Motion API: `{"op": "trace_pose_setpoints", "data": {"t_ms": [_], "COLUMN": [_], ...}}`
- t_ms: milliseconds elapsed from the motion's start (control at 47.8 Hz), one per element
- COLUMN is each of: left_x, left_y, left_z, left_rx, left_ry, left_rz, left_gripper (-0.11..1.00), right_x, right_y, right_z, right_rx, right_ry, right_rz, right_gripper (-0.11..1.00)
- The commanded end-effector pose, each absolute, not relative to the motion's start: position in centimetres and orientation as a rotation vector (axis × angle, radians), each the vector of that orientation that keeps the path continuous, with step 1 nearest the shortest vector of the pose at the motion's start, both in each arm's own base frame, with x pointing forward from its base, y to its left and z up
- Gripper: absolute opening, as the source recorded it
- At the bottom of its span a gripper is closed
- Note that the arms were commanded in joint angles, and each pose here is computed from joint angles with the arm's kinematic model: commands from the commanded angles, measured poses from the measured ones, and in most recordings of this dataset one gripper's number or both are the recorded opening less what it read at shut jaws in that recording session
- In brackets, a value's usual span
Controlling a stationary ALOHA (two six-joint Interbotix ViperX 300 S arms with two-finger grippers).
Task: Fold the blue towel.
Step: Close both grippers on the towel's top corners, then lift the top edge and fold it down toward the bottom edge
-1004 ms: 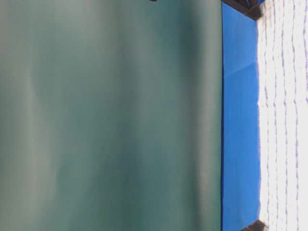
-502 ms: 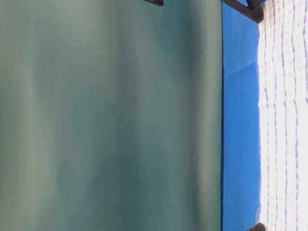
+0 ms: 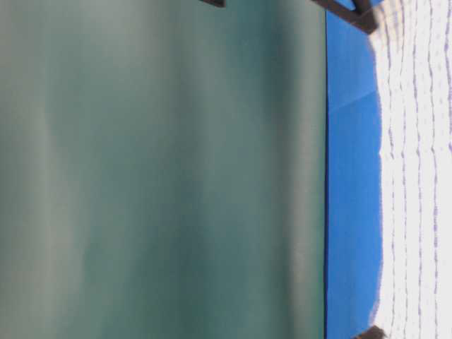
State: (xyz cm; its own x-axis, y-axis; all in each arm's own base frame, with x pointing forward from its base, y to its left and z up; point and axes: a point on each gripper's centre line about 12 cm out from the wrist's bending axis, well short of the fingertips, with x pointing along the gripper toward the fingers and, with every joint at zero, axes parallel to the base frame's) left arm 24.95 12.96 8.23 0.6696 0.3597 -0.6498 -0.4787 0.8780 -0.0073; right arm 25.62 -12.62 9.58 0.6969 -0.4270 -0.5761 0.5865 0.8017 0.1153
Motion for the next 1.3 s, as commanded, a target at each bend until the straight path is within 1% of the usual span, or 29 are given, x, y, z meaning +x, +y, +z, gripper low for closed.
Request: {"op": "trace_pose_setpoints", "data": {"t_ms": [0, 355, 544, 836, 1066, 1276], "left_x": [25.6, 25.6, 25.5, 25.4, 24.9, 24.1], "left_y": [13.2, 13.0, 11.9, 8.2, 4.6, 1.8], "left_z": [9.6, 9.8, 10.4, 13.3, 15.5, 16.3], "left_rx": [-0.168, -0.154, -0.151, -0.115, -0.102, -0.115], "left_ry": [0.651, 0.662, 0.653, 0.565, 0.501, 0.474], "left_rz": [0.471, 0.459, 0.432, 0.319, 0.2, 0.103], "left_gripper": [0.06, 0.06, 0.06, 0.06, 0.06, 0.06], "right_x": [25.9, 25.9, 25.6, 25.5, 25.0, 24.8], "right_y": [-12.7, -12.6, -12.1, -9.7, -6.5, -3.3], "right_z": [11.0, 11.3, 11.6, 13.5, 15.5, 16.7], "right_rx": [0.297, 0.3, 0.313, 0.343, 0.381, 0.424], "right_ry": [0.519, 0.511, 0.529, 0.52, 0.467, 0.451], "right_rz": [-0.568, -0.568, -0.553, -0.484, -0.397, -0.292], "right_gripper": [0.07, 0.07, 0.07, 0.07, 0.07, 0.07]}}
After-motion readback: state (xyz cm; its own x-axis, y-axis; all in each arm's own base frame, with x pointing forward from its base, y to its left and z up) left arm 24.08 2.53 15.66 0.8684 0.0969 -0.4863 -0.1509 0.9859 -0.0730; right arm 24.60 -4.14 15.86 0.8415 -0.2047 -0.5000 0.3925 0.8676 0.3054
